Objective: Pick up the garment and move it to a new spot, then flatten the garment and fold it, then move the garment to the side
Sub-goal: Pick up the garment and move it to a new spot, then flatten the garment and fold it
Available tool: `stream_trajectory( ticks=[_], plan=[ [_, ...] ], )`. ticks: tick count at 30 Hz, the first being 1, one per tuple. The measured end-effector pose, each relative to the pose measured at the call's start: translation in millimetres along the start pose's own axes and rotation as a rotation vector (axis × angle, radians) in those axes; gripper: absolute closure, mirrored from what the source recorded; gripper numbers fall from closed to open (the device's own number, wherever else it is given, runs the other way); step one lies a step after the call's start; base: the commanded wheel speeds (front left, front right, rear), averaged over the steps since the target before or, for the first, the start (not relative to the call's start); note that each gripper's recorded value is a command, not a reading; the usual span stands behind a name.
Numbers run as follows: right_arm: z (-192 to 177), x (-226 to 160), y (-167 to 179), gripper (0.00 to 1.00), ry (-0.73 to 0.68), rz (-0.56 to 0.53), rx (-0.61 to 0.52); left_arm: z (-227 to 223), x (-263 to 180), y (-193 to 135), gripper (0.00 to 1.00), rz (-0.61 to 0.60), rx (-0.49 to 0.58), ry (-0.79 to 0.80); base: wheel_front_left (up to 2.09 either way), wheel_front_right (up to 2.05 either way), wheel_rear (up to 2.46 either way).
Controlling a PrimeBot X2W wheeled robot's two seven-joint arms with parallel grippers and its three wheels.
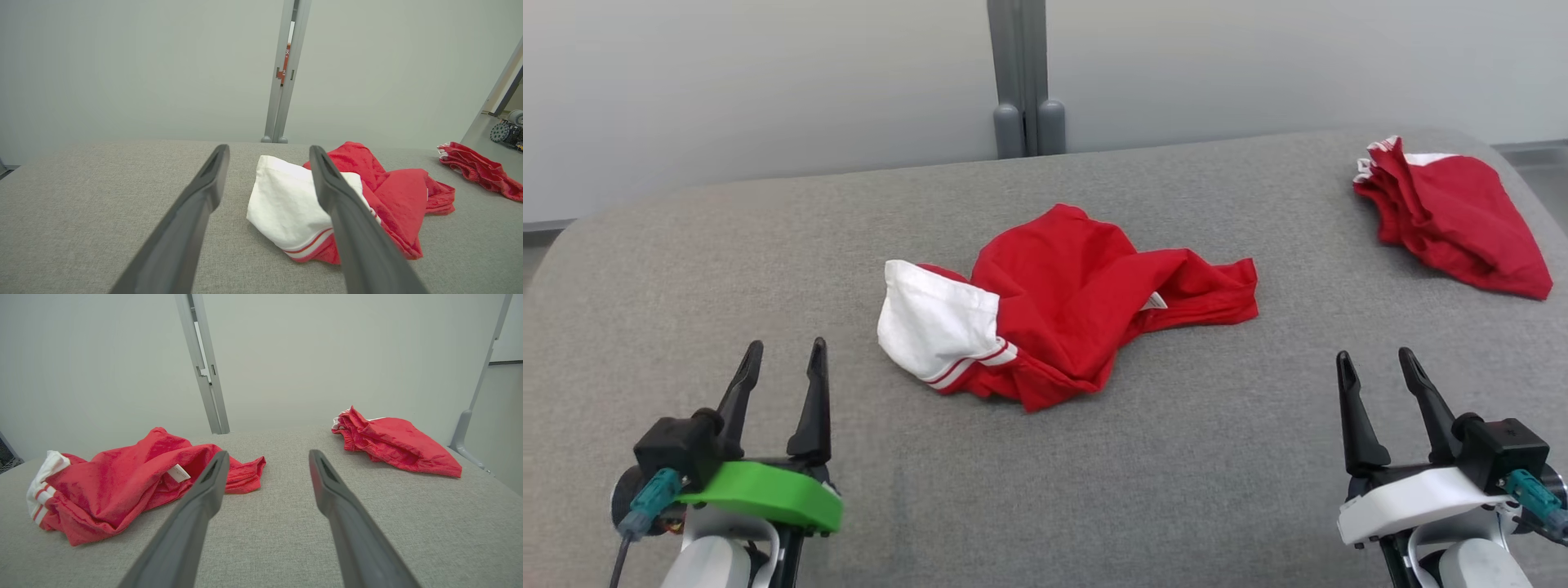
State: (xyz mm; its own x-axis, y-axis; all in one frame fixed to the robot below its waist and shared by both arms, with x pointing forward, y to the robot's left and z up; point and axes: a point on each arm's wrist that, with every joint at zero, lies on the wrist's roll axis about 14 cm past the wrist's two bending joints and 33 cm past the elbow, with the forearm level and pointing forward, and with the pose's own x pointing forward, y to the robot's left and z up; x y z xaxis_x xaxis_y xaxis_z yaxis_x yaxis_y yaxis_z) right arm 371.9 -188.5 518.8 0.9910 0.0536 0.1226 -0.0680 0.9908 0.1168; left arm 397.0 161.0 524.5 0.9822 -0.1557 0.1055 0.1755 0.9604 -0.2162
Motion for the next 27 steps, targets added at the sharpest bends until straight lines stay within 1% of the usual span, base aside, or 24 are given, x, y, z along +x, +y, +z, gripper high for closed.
stream_trajectory(
  ticks=[2, 6, 11, 16, 24, 27],
  plan=[
    [2, 4, 10, 0.00, -0.007, 0.028, 0.005, 5, -12, 14, 0.00, 0.043, 0.008, -0.016, 0.00, 0.00, 0.00],
    [4, 9, 24, 0.00, -0.015, 0.067, 0.011, 5, -36, 31, 0.00, 0.099, 0.032, -0.014, 0.00, 0.00, 0.00],
    [5, 12, 41, 0.00, -0.021, 0.115, 0.017, 3, -62, 53, 0.00, 0.184, 0.032, -0.009, 0.00, 0.00, 0.00],
    [1, 8, 54, 0.00, -0.006, 0.153, 0.022, -4, -78, 60, 0.00, 0.215, 0.031, 0.004, 0.00, 0.00, 0.00],
    [-5, 1, 70, 0.00, 0.014, 0.198, 0.029, -4, -79, 61, 0.00, 0.229, 0.031, -0.005, 0.00, 0.00, 0.00],
    [-8, -2, 71, 0.00, 0.024, 0.201, 0.031, -5, -78, 57, 0.00, 0.224, 0.029, -0.008, 0.00, 0.00, 0.00]
  ],
)
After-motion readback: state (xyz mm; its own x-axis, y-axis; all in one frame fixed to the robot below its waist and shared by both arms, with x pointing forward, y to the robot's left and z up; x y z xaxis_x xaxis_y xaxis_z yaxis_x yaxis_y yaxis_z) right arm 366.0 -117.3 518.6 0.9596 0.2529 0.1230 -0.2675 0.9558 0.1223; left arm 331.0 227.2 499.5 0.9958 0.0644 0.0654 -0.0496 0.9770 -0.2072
